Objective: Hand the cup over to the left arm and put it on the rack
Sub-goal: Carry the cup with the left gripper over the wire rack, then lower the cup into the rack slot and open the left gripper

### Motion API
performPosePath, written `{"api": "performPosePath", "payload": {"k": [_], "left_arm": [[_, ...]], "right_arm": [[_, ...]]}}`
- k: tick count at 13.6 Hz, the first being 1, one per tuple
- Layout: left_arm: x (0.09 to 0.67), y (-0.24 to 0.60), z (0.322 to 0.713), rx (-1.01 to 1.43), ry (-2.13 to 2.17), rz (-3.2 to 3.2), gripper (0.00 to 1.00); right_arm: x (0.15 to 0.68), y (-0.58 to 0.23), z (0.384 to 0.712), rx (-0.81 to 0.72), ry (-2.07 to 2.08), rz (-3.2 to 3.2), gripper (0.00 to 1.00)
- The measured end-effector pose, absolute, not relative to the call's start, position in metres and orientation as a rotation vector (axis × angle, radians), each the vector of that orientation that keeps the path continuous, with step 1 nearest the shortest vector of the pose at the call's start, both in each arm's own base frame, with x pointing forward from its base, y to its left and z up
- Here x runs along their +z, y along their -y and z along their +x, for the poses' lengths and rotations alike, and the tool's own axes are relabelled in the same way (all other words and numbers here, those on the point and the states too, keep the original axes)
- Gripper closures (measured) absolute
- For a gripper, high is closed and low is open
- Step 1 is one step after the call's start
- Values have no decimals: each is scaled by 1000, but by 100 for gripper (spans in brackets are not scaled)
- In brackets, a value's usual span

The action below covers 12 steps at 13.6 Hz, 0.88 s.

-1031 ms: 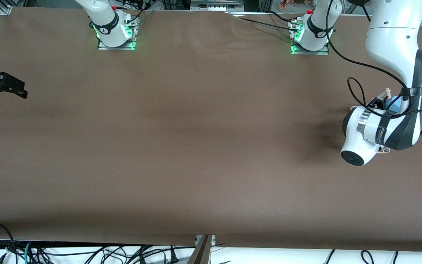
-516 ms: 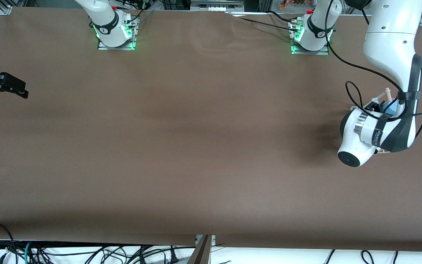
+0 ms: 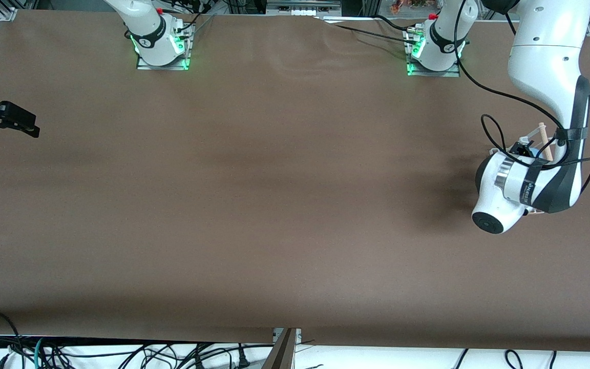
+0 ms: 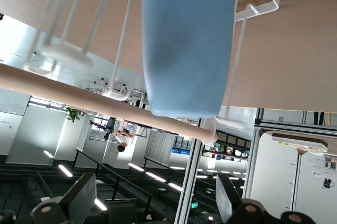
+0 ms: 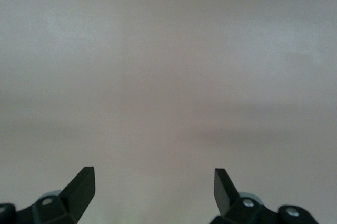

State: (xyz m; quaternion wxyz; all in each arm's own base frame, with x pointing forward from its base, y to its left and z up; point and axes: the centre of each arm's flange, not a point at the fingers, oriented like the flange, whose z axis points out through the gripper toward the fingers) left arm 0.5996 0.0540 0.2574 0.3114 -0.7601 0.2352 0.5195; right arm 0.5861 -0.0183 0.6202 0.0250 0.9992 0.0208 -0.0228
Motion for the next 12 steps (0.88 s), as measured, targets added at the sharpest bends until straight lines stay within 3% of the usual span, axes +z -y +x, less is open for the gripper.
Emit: {"api": "performPosePath", "payload": {"k": [6,12], "left_arm": [[281,-46,610,1304,-613,-2097,0],[393,-11,634,1003,-598,-2602,0]], "right_arm": [[620,18,586,-71,-65,3090,0],[621,16,586,-70,-67,3091,0]]}}
